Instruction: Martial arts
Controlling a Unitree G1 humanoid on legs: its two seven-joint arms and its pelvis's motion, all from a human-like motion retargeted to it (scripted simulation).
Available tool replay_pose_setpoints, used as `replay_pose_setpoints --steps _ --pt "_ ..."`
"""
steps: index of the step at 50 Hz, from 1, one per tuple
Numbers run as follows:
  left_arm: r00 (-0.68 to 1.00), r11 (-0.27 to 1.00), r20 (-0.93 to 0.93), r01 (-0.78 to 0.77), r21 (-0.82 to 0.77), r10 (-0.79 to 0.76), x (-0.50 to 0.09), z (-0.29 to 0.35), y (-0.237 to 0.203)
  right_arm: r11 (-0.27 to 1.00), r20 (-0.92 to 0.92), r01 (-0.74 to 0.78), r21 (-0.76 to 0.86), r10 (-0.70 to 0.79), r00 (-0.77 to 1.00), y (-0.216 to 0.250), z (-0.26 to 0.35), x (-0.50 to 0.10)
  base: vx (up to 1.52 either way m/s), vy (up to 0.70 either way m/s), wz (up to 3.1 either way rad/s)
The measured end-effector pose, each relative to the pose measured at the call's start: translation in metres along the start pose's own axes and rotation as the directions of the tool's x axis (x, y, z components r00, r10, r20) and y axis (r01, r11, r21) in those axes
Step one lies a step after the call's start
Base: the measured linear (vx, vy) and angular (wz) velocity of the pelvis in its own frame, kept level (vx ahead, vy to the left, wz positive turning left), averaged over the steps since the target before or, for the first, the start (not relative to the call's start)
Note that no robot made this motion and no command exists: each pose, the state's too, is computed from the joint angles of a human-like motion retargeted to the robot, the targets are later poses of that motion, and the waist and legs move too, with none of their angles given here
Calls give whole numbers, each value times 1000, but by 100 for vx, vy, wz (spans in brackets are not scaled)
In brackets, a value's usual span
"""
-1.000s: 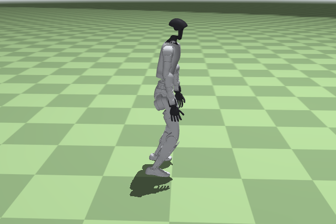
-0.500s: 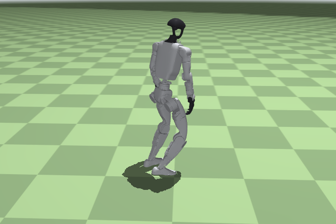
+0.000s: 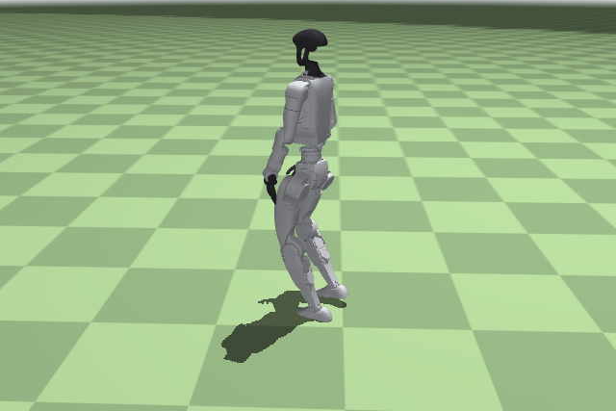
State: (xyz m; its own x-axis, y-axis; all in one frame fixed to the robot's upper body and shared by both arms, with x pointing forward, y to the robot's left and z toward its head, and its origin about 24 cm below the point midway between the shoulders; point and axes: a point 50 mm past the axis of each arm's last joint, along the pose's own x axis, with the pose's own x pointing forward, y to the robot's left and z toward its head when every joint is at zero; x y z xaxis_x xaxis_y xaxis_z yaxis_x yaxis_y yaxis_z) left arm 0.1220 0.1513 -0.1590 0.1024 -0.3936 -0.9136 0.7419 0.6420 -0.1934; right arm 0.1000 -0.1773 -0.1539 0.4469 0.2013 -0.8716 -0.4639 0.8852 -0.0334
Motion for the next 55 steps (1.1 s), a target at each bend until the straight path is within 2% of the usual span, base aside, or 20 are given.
replay_pose_setpoints --steps 8,20,26,35,41,47,55 --pt "996 988 15 -82 -135 84 -9 -24 7 1000 -23 28 13 -28 999 3 1 5 12 -9 329" --pt "981 921 -144 -176 -347 133 -24 -95 -10 999 -6 45 -19 -46 999 2 24 17 -7 -5 231" --pt "975 895 -165 -201 -399 146 -27 -110 -19 997 5 68 -41 -68 998 0 31 20 -13 -2 104" --pt "967 860 -99 -256 -442 237 -31 -103 -7 994 42 94 -54 -92 995 1 41 22 -4 -4 47" --pt "961 873 49 -225 -432 272 -26 -73 0 994 70 91 -61 -87 994 8 44 23 2 -8 8" --pt "903 922 324 -162 -351 282 -34 -18 16 996 82 62 -69 -56 995 16 42 23 4 -7 -8" --pt "710 992 698 -11 -124 96 -73 63 12 997 60 -12 -75 16 998 27 34 21 1 -1 -2"
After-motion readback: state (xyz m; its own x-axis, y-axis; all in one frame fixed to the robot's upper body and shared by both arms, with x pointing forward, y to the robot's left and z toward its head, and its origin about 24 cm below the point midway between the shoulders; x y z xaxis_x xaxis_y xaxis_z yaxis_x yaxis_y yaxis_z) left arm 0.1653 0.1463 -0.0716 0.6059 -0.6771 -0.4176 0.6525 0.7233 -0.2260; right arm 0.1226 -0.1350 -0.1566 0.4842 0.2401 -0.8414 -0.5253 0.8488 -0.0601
